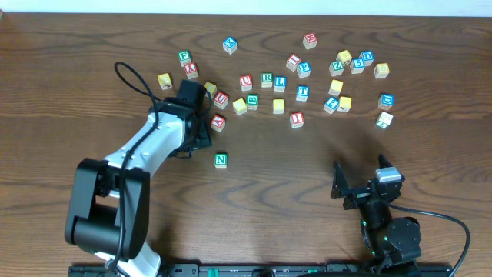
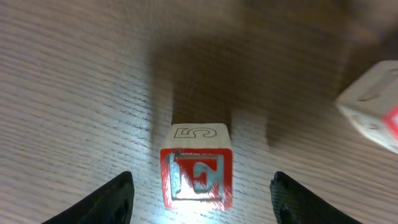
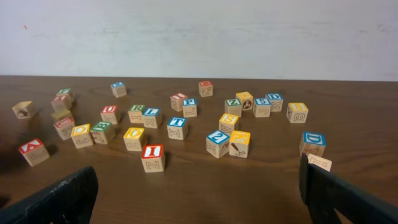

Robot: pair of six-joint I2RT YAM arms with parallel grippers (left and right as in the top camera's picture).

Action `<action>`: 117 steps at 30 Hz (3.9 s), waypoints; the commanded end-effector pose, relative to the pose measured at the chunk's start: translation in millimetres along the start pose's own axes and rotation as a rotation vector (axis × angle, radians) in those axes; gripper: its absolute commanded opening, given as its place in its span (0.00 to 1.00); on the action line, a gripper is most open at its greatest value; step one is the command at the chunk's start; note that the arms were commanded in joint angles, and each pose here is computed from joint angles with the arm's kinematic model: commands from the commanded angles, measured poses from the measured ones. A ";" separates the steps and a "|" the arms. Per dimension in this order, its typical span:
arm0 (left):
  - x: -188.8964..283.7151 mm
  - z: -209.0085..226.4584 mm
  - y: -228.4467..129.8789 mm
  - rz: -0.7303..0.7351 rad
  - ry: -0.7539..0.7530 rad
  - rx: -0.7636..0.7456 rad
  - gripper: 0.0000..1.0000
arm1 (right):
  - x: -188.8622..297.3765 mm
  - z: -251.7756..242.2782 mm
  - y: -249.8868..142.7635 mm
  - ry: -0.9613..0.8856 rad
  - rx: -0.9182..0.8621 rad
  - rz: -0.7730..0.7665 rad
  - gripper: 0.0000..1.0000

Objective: Spell out NEURIPS
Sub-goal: 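Lower the left gripper onto the red E block and close, then lift the red E block and carry it toward the N block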

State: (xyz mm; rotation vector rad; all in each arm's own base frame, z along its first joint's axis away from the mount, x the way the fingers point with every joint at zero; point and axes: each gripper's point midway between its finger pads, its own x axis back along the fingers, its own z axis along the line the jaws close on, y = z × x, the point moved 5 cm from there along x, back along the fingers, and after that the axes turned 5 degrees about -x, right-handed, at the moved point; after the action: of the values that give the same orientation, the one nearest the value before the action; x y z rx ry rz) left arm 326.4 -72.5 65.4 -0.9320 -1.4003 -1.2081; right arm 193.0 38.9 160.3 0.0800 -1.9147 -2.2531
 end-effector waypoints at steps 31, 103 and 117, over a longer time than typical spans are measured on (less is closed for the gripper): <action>-4.5 1.6 1.8 0.003 0.016 -0.022 0.69 | 0.1 -1.4 -0.6 -0.006 0.005 0.001 0.99; -13.0 2.9 -3.0 -0.003 0.013 -0.025 0.34 | 0.1 -1.4 -0.6 -0.006 0.005 0.001 0.99; -12.8 2.7 -2.8 -0.003 0.012 -0.032 0.30 | 0.0 -1.5 -0.7 -0.007 0.005 0.002 0.99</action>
State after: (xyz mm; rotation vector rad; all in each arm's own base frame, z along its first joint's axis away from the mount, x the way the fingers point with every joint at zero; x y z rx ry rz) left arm 329.0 -73.1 57.0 -0.9459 -1.4018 -1.2392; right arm 193.0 38.9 160.3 0.0800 -1.9147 -2.2531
